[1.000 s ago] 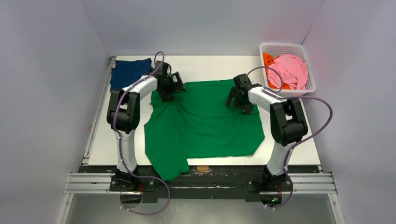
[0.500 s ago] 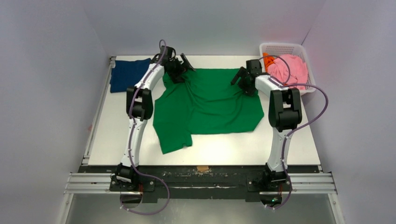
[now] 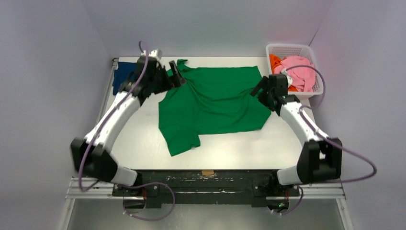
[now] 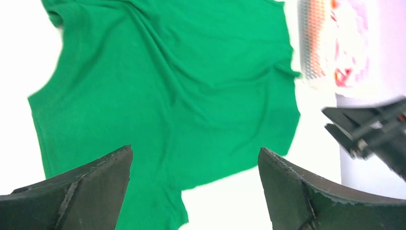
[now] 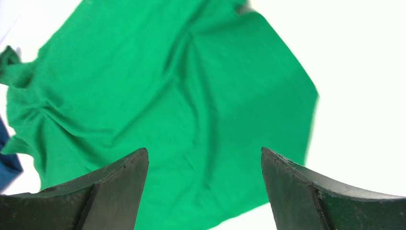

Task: Fold and stack the t-shirts
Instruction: Flatten out the tshirt

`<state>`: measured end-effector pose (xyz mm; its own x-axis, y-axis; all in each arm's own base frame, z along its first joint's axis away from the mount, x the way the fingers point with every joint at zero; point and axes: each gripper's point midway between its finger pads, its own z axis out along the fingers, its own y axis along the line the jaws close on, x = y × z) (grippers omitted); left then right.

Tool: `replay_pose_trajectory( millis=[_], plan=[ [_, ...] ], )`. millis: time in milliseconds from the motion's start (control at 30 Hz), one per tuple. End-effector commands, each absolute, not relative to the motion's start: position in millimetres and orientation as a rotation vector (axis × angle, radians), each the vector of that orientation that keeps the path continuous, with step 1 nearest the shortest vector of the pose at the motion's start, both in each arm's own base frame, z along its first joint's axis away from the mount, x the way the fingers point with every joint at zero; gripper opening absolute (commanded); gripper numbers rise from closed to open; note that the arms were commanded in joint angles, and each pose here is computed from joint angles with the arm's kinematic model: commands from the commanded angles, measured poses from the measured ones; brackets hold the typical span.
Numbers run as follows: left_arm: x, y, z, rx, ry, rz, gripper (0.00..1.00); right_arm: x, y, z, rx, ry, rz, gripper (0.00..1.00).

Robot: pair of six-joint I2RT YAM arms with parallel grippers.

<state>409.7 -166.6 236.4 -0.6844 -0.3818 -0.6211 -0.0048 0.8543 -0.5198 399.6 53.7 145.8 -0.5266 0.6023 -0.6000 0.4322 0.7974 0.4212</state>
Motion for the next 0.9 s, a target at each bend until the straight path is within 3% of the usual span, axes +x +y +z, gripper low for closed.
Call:
replay_pose_trajectory(
  millis=[0,200,467,600,667,700,733,767,867],
  plan=[
    [327.1,-144.0,150.2,-0.320,2.396,-0.417,1.00,331.3,30.6,99.9,0.898,2.266,0.135,0.83],
    [229.0,-141.8,55.7,-0.390,2.624,-0.415,0.93,294.4,25.4,65.7,0.924,2.321,0.094,0.74],
    [199.9,-154.5,18.4,-0.363,2.725,-0.432,0.72,298.6,22.0,34.1,0.951,2.357,0.038,0.62],
    [192.4,-172.0,11.3,-0.318,2.769,-0.505,0.53,301.3,23.8,21.2,0.964,2.391,0.023,0.51],
    [190.2,-177.6,9.1,-0.285,2.771,-0.499,0.38,303.1,23.8,18.0,0.965,2.399,0.016,0.43],
    [190.1,-177.9,7.9,-0.272,2.772,-0.483,0.27,304.8,23.7,17.5,0.962,2.401,0.014,0.37],
    [190.6,-175.0,5.9,-0.274,2.773,-0.451,0.09,305.8,23.0,17.1,0.960,2.403,0.005,0.29],
    [191.0,-170.9,4.3,-0.285,2.776,-0.412,0.00,305.7,22.0,17.4,0.956,2.410,-0.008,0.20],
    [193.7,-159.1,7.0,-0.282,2.755,-0.330,0.00,300.7,13.6,25.2,0.938,2.428,-0.084,0.00]
  ],
)
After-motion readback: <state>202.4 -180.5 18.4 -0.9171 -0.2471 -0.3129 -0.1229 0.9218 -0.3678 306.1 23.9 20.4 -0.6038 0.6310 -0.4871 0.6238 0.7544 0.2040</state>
